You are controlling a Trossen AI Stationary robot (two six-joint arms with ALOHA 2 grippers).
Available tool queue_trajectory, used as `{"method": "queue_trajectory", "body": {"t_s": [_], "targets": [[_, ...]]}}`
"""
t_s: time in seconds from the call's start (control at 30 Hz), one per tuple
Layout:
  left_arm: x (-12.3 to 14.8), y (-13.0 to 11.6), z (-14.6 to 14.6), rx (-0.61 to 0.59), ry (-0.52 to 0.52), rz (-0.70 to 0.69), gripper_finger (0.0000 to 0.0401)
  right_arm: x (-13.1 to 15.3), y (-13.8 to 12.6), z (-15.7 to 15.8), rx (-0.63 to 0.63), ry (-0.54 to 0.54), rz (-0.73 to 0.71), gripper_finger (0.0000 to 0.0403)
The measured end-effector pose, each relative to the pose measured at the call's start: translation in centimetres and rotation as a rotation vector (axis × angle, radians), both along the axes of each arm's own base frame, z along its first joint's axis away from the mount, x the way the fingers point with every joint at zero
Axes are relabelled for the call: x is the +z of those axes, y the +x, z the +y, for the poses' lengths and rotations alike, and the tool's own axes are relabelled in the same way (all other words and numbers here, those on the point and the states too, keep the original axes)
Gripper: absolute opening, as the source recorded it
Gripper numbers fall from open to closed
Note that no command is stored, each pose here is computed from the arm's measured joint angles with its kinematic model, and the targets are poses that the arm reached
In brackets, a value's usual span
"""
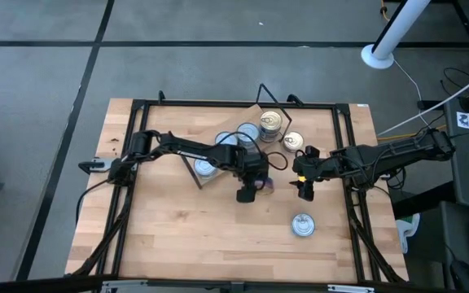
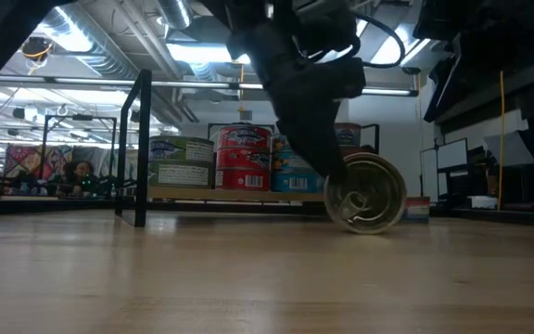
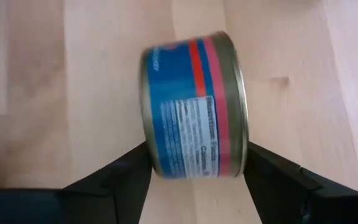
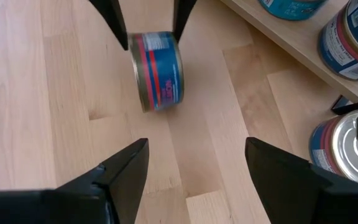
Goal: Stack canned seafood by type on shelf
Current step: Stack the blue pink tuna can on top of the blue pink tuna cans on the shelf
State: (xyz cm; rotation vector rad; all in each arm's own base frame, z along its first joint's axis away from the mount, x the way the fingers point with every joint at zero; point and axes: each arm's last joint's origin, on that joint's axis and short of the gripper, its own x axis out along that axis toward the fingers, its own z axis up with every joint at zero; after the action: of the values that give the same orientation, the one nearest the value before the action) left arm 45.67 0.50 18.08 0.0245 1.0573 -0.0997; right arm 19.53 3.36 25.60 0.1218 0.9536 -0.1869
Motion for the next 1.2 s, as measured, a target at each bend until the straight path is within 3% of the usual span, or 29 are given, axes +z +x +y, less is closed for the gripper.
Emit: {"method": "queue_trajectory", "body": {"t_s": [0.33,0.6,0.87,1.2], "targets": [[-0.4,0.2,-0.1,0.015,-0.024,0.002,0.0201,0.0,0.0,0.0,0.0,-0.001,0.0,0.0266],[-0.2,0.2,-0.1,0.088,-0.069,-0.002,0.0205,0.0,0.0,0.0,-0.001,-0.001,0.001,0.0266],[1.9,0.8,0.4,0.177,-0.306,-0.026,0.0203,0.2,-0.2,-0.1,0.048,-0.041,0.005,0.0266],[6.7,2.0,3.7,0.224,-0.522,-0.144,0.0204,4.0,-1.6,-0.9,-0.015,-0.249,0.027,0.0266]]}}
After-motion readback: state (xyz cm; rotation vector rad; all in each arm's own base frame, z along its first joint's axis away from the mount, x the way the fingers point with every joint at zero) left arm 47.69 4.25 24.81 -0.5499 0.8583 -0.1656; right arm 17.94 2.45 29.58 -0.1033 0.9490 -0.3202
